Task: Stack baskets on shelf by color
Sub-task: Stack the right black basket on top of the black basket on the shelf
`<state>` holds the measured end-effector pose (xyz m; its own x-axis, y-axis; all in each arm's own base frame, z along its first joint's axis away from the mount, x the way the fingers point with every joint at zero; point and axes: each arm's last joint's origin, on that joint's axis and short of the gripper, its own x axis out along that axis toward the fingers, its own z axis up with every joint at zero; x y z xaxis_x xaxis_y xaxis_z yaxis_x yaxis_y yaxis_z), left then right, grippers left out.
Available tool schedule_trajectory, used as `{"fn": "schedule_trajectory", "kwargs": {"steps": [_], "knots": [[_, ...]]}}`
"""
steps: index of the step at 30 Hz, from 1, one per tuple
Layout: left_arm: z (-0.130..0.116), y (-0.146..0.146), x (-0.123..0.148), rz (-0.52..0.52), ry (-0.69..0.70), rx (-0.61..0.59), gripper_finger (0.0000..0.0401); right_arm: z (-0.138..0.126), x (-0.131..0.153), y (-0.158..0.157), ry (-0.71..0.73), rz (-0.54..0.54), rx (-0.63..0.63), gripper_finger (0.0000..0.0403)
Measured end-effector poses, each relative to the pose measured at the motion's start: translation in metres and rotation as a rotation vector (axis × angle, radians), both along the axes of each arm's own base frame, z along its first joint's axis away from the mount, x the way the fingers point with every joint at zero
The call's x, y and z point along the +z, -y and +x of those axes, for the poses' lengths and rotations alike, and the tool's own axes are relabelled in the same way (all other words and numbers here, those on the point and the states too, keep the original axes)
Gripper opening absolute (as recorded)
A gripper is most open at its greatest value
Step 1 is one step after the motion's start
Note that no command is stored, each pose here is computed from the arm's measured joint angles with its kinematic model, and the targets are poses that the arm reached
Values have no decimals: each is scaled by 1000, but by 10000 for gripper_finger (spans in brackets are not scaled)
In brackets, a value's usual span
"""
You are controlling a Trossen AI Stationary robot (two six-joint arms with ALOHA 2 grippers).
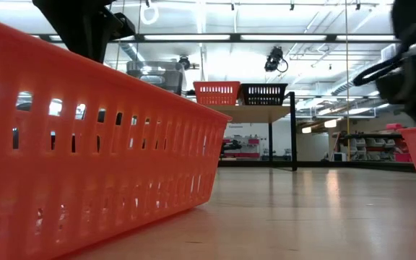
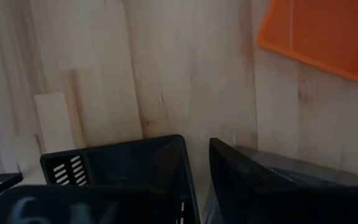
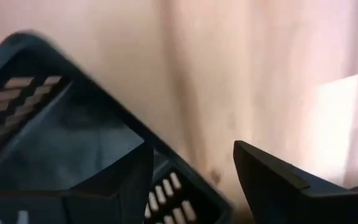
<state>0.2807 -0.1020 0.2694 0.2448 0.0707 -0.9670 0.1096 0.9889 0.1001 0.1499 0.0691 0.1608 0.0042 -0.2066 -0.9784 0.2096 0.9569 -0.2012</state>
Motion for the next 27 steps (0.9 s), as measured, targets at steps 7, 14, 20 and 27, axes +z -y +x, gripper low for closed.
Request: {"fn": "schedule_trajectory", "kwargs": {"steps": [7, 14, 20, 27], "knots": [[2, 0, 0, 4, 19, 1, 85, 34, 2, 27, 192, -246, -168, 229], [2, 1, 0, 4, 19, 0, 90, 75, 29, 57, 397, -333, -233, 228], [2, 1, 0, 4, 20, -2, 83, 90, 61, 61, 369, -202, -87, 228], [2, 1, 0, 3, 22, -2, 89, 71, 63, 33, 117, 190, 45, 228]]}}
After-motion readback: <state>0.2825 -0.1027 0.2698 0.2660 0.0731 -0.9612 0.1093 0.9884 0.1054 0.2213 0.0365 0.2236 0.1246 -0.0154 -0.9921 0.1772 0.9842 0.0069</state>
